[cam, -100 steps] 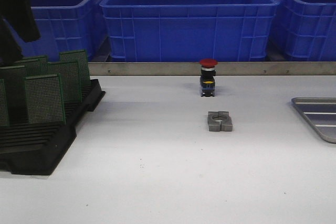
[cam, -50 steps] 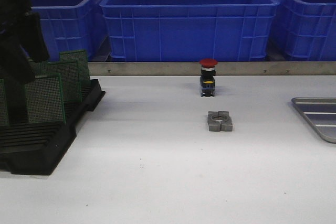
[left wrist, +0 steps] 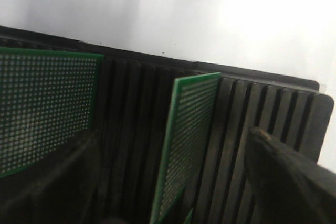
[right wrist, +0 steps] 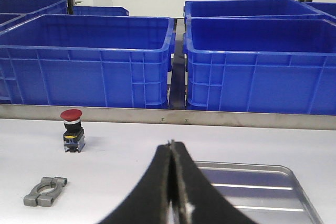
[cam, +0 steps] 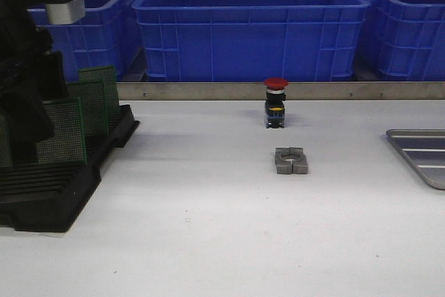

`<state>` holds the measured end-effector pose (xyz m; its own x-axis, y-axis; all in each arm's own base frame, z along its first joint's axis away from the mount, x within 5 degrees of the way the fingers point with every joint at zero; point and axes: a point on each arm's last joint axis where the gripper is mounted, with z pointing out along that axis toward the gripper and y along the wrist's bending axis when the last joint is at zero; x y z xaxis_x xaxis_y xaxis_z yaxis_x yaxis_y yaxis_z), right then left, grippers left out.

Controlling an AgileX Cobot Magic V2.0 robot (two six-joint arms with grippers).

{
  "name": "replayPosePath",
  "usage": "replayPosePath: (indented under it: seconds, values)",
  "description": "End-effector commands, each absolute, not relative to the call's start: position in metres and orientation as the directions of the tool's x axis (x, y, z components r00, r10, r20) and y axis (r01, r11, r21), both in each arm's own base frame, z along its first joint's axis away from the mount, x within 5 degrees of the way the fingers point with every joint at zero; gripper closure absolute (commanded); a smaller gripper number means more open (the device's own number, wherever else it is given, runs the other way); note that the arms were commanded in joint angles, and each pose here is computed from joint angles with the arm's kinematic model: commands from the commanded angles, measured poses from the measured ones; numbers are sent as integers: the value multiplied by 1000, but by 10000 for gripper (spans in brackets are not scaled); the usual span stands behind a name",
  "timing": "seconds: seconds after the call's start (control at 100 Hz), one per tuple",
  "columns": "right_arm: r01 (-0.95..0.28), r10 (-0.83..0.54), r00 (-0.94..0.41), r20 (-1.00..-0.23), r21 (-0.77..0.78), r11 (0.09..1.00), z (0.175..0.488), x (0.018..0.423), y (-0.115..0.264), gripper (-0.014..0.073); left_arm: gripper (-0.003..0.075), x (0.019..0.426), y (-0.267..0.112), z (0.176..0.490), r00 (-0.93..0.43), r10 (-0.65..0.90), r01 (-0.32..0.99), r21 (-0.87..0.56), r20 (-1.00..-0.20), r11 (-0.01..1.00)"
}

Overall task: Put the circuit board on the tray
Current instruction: 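Lower the left gripper onto a green circuit board in the rack and grasp it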

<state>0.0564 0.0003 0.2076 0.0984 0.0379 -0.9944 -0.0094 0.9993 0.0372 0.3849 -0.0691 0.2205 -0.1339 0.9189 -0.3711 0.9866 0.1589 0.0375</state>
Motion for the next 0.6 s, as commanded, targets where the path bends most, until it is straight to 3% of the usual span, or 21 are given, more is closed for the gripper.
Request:
replayPosePath:
  seconds: [0.0, 0.24, 0.59]
  values:
    - [-7, 28, 215, -976, 27, 1000, 221, 53, 0, 664, 186, 383, -73, 247, -117, 898, 981, 90, -423, 170]
    - [-7, 28, 215, -976, 27, 1000, 221, 53, 0, 664, 216, 381, -73, 247, -117, 899, 984, 70, -422, 161]
    - [-7, 28, 215, -976, 27, 1000, 221, 53, 0, 664, 549, 381, -73, 247, -117, 899, 984, 70, -422, 161]
